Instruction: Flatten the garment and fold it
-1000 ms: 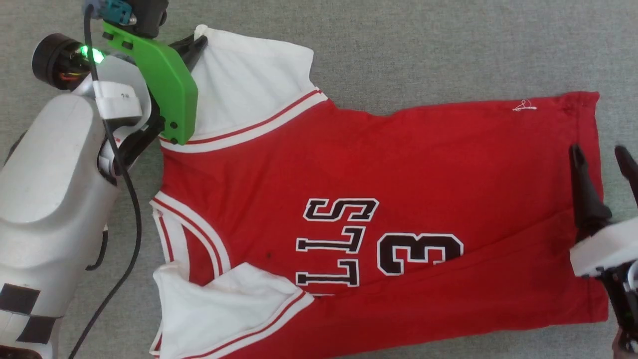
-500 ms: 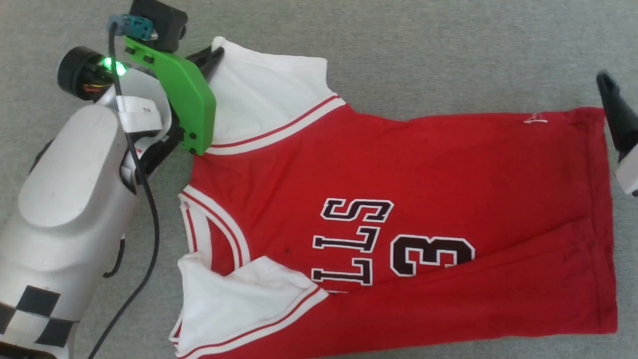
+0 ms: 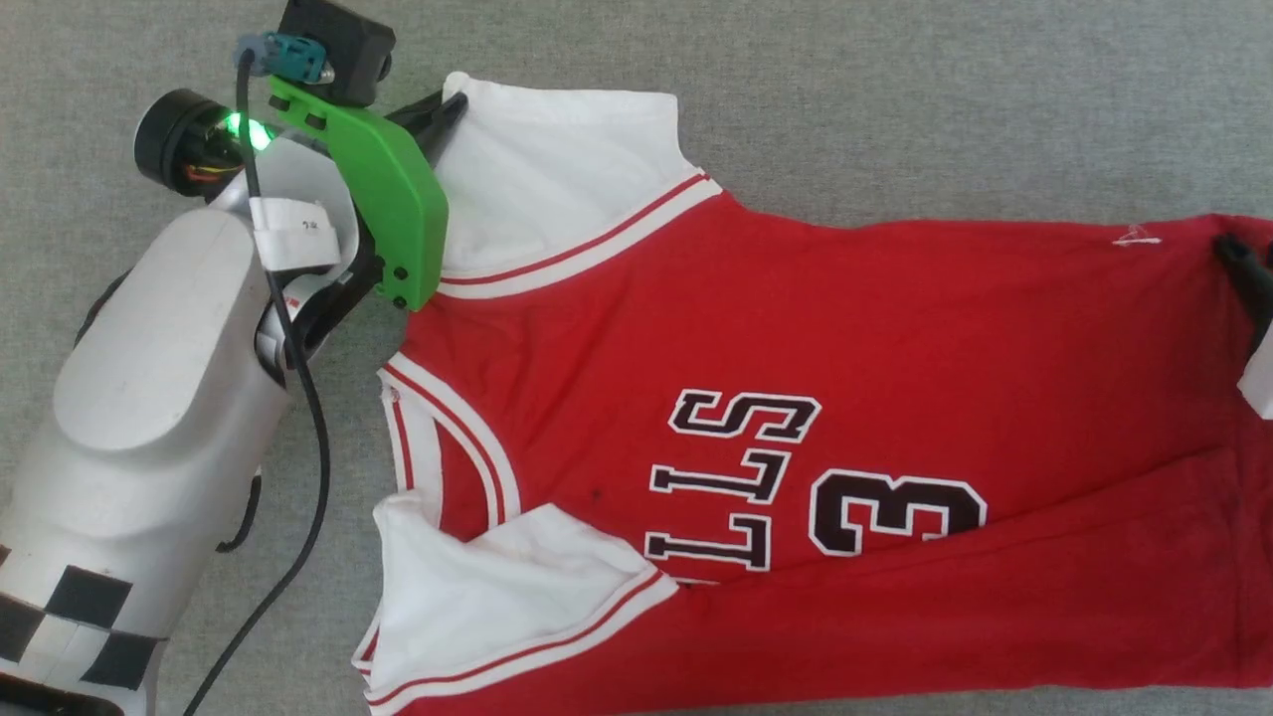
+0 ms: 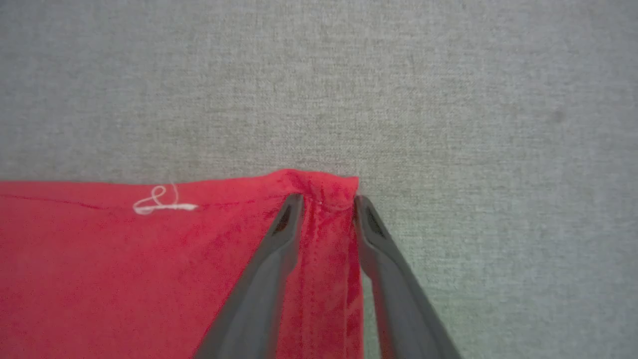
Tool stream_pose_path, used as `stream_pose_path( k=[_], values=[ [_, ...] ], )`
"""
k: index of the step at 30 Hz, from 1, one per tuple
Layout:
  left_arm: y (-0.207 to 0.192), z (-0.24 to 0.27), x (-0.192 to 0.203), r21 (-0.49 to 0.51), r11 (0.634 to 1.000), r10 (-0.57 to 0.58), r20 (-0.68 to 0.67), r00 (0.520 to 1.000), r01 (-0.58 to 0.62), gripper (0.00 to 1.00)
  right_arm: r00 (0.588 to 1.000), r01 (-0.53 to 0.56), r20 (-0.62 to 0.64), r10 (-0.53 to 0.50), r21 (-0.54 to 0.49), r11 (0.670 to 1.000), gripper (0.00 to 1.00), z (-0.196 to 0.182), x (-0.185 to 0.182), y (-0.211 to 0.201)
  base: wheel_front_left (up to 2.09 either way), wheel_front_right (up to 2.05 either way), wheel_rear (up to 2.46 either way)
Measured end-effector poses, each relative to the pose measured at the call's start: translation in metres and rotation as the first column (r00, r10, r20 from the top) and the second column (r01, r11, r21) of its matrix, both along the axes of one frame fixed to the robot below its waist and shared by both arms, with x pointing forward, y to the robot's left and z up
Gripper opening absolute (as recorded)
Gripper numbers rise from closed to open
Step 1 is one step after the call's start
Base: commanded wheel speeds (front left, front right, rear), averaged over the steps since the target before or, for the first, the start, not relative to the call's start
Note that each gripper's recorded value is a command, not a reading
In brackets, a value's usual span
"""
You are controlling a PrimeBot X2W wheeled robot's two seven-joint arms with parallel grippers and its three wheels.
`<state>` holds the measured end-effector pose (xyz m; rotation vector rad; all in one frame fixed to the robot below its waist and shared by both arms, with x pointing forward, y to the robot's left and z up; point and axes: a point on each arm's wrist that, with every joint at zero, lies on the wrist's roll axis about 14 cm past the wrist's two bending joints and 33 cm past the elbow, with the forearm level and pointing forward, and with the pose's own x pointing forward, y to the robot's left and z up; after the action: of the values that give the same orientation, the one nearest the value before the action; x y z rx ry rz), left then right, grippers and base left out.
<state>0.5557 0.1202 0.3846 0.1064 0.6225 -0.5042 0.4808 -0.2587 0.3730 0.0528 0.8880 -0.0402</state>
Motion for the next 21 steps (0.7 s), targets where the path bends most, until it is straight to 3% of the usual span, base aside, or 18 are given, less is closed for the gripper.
stream_pose_path(
  k=[5, 12, 21],
  values=[
    [0.001, 0.007, 0.006, -0.028, 1.0, 0.013, 0.047, 0.999, -0.012, 0.0, 1.0, -0.011, 0.028, 0.011, 0.002, 1.0, 0.0, 0.001, 0.008, 0.004, 0.0, 0.0, 0.0],
    [0.001, 0.054, 0.012, -0.116, 0.993, 0.043, 0.219, 0.975, -0.018, 0.0, 0.994, -0.008, 0.113, 0.007, 0.008, 1.0, 0.0, 0.021, 0.01, 0.001, 0.0, 0.0, 0.0],
    [0.006, 0.108, -0.057, -0.272, 0.961, 0.139, 0.334, 0.932, -0.046, 0.0, 0.968, 0.055, 0.241, -0.068, 0.06, 0.997, 0.0, 0.056, -0.033, -0.009, 0.0, 0.0, 0.0]
  ],
)
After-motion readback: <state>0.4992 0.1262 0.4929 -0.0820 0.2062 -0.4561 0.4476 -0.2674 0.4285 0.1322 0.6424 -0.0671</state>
